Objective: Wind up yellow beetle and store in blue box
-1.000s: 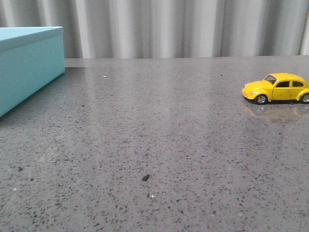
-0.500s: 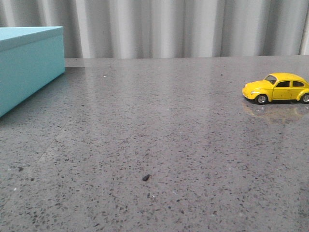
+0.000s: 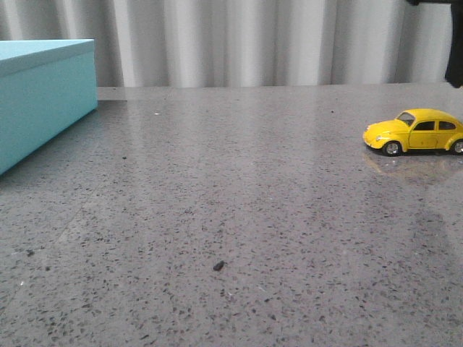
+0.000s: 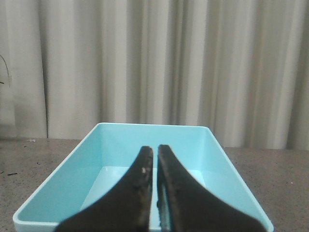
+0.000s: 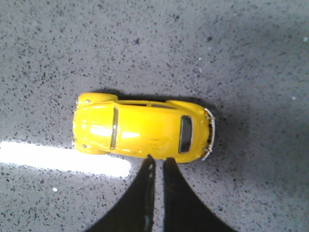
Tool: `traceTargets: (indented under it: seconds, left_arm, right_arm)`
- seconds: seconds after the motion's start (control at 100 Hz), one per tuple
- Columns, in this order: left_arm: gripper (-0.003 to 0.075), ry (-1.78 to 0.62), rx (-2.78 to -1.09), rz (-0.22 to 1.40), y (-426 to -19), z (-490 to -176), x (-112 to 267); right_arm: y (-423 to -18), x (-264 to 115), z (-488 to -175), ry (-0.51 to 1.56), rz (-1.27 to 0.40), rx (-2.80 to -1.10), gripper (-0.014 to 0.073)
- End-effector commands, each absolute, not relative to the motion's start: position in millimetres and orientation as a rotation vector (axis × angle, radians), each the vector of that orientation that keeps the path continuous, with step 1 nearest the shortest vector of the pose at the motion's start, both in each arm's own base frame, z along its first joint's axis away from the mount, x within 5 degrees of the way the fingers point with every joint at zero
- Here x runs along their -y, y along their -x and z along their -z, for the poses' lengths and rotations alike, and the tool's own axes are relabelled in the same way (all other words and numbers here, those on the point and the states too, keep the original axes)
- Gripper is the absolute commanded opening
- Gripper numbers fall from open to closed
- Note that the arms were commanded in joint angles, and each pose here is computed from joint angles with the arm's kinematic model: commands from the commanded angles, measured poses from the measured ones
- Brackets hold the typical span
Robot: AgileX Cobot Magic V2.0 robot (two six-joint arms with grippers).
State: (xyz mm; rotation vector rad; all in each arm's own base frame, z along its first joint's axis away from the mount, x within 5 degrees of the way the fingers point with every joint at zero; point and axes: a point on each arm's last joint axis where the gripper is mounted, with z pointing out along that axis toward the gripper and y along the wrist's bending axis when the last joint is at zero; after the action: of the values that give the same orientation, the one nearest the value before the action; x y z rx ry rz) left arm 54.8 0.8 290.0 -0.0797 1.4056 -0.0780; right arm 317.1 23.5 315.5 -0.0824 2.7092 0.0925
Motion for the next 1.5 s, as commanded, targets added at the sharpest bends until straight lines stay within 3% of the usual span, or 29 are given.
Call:
traceTargets:
  seconds: [0.0,0.43,1.49]
  left_arm:
    - [-0.0021,0.064,-1.313,0.099,-53.2,-306.4,0.6]
    - [-0.0021,0.064,-1.313,0.099,-53.2,-306.4,0.6]
    - [-0.0021,0.062,-1.313,0.097,-53.2,-306.4,0.6]
  right_arm:
    - [-321.6,-30.9,-333.0,0.096,-0.112,-2.646,-0.0041]
    - [-347.2,-42.0,-323.7,0.113,-0.113,-2.713,-0.0041]
    - [-354.2,-36.8,-305.9,0.132,-0.011,-2.788,-0.0041]
